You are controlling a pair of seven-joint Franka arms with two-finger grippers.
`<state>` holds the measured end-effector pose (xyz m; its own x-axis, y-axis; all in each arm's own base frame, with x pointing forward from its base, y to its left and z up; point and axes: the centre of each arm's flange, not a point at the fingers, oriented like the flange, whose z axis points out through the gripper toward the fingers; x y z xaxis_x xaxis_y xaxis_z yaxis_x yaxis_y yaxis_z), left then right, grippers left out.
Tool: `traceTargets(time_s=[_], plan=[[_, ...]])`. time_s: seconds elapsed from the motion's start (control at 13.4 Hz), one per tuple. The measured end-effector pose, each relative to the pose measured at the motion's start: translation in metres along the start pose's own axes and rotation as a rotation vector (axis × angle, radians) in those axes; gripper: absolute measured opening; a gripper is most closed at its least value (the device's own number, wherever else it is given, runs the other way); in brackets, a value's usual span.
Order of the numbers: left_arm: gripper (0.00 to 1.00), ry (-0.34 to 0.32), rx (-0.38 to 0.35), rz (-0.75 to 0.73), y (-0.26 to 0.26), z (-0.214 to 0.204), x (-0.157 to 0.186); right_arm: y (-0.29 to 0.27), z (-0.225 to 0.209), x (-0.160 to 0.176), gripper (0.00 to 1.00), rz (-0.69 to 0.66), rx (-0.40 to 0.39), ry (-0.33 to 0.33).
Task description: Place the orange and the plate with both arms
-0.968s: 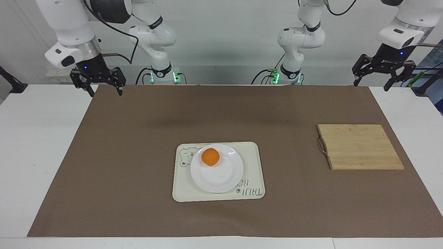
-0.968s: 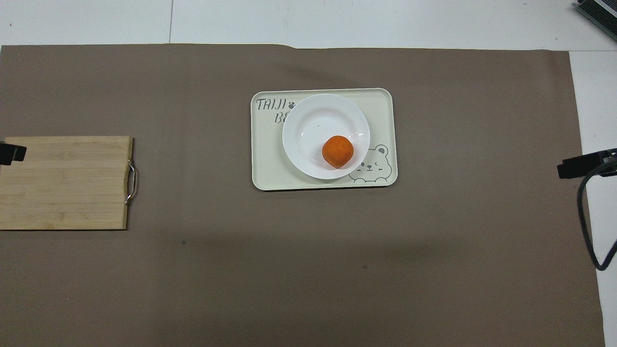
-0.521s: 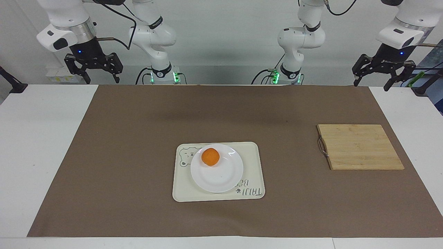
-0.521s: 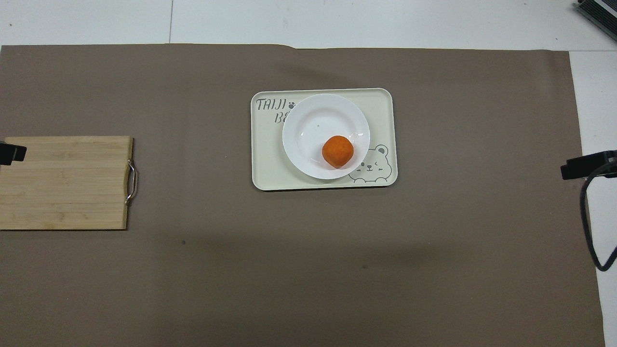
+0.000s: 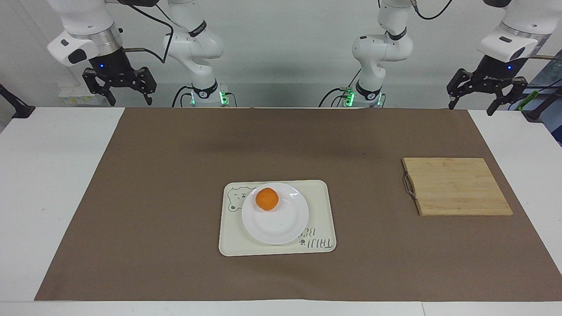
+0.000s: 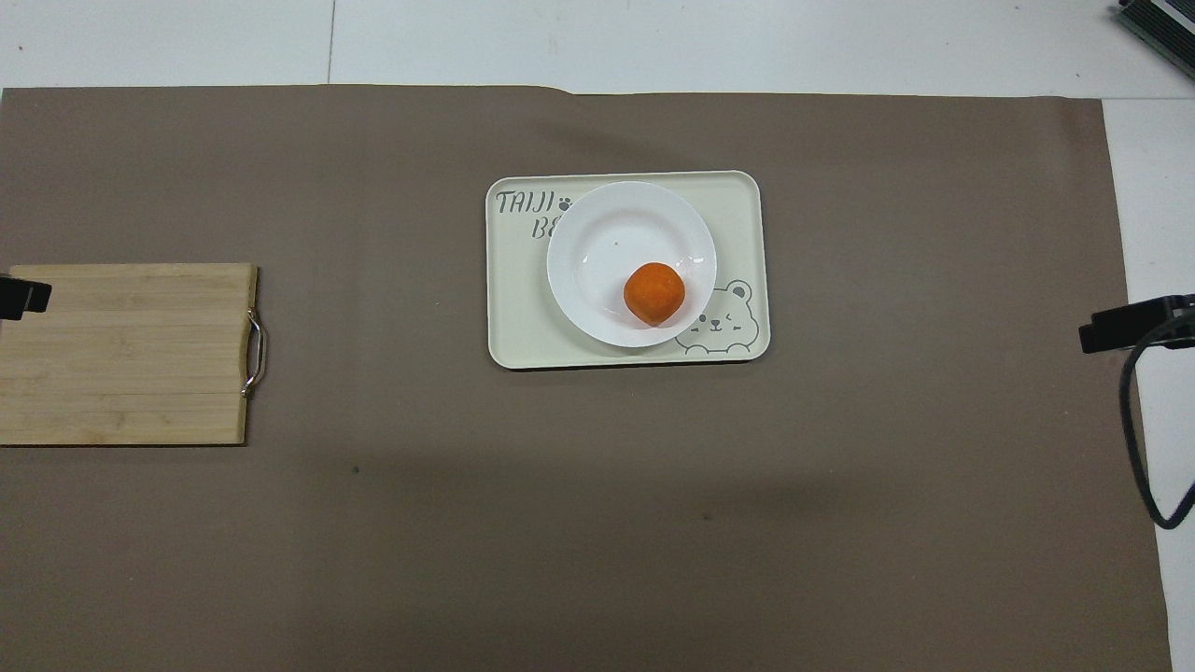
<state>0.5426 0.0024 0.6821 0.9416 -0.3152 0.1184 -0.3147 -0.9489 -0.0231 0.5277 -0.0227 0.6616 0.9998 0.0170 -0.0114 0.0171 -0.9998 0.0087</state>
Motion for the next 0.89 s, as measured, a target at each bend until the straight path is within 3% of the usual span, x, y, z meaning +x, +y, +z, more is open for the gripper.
traceTargets(time_s=[0.15,0.89], plan=[[1.00,0.000,0.000,0.000,0.0000,0.0000,0.0000,-0.0016,0.0001,0.0001,1.00,0.049,0.006,0.000],[1.00,0.000,0.000,0.000,0.0000,0.0000,0.0000,-0.0021,0.0001,0.0001,1.00,0.052,0.007,0.000]])
